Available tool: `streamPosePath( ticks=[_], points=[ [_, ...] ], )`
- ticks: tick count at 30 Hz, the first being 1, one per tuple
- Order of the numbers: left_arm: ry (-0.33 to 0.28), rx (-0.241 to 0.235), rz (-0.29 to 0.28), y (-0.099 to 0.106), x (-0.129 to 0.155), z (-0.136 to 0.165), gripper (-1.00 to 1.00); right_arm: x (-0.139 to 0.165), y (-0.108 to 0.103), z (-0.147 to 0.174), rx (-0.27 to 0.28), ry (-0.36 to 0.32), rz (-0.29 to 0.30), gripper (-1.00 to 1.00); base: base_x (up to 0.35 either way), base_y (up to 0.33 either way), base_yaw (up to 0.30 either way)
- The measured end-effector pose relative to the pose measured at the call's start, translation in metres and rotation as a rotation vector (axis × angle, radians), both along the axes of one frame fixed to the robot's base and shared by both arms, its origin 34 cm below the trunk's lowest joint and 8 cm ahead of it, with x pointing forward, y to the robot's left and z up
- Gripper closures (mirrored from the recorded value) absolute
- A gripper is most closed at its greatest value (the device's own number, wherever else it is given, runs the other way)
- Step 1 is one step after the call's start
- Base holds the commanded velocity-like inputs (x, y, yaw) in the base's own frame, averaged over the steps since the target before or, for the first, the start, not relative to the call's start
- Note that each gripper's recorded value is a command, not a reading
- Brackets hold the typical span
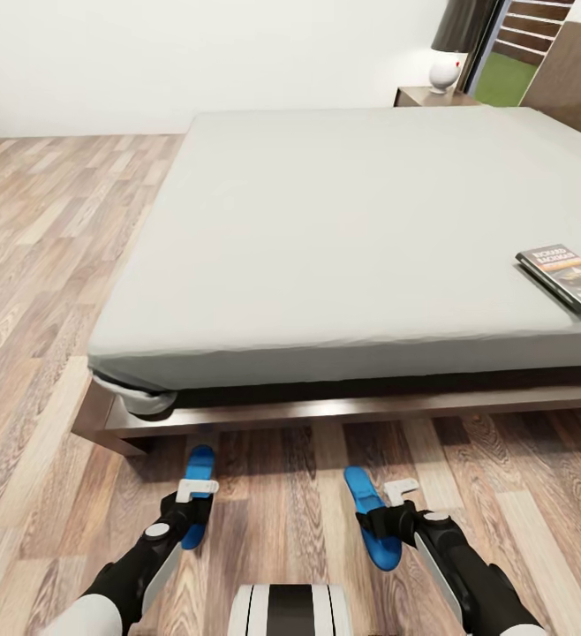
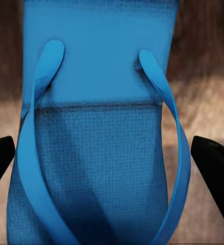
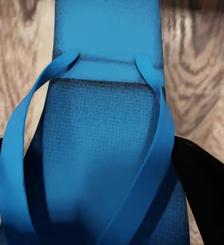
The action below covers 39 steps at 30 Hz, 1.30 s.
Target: In the bedroom, move the book from the bed onto either nightstand, and place the two sandals side by side next to the bed.
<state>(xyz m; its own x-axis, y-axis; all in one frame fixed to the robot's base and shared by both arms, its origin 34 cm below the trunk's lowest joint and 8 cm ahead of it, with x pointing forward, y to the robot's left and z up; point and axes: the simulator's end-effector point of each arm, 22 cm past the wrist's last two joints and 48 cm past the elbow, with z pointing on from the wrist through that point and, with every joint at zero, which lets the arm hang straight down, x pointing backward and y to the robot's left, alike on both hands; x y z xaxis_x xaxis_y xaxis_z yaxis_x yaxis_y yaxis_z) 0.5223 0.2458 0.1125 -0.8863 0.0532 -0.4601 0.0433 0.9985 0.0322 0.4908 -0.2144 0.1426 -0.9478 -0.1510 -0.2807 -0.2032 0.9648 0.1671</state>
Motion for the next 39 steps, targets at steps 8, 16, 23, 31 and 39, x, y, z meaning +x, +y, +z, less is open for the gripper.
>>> streamPosePath(
  ticks=[8, 16, 23, 31, 39],
  points=[
    [0.015, -0.001, -0.001, -0.001, -0.006, -0.007, 1.0, -0.008, 0.0, 0.001, 0.01, -0.005, 0.007, 1.0, 0.0, 0.0, 0.0],
    [0.032, 0.001, 0.0, 0.0, -0.013, -0.016, 1.0, -0.015, 0.001, 0.004, 0.019, -0.019, 0.013, 1.0, 0.0, 0.0, 0.0],
    [0.043, 0.001, 0.0, 0.001, -0.018, -0.023, 1.0, -0.023, 0.003, 0.001, 0.023, -0.009, 0.014, 1.0, 0.0, 0.0, 0.0],
    [0.053, 0.0, -0.001, 0.001, -0.022, -0.028, 1.0, -0.028, 0.003, -0.004, 0.023, 0.003, 0.015, 1.0, 0.0, 0.0, 0.0],
    [0.057, -0.002, -0.002, 0.0, -0.024, -0.029, 1.0, -0.03, 0.003, -0.006, 0.023, 0.007, 0.015, 1.0, 0.0, 0.0, 0.0]
  ],
)
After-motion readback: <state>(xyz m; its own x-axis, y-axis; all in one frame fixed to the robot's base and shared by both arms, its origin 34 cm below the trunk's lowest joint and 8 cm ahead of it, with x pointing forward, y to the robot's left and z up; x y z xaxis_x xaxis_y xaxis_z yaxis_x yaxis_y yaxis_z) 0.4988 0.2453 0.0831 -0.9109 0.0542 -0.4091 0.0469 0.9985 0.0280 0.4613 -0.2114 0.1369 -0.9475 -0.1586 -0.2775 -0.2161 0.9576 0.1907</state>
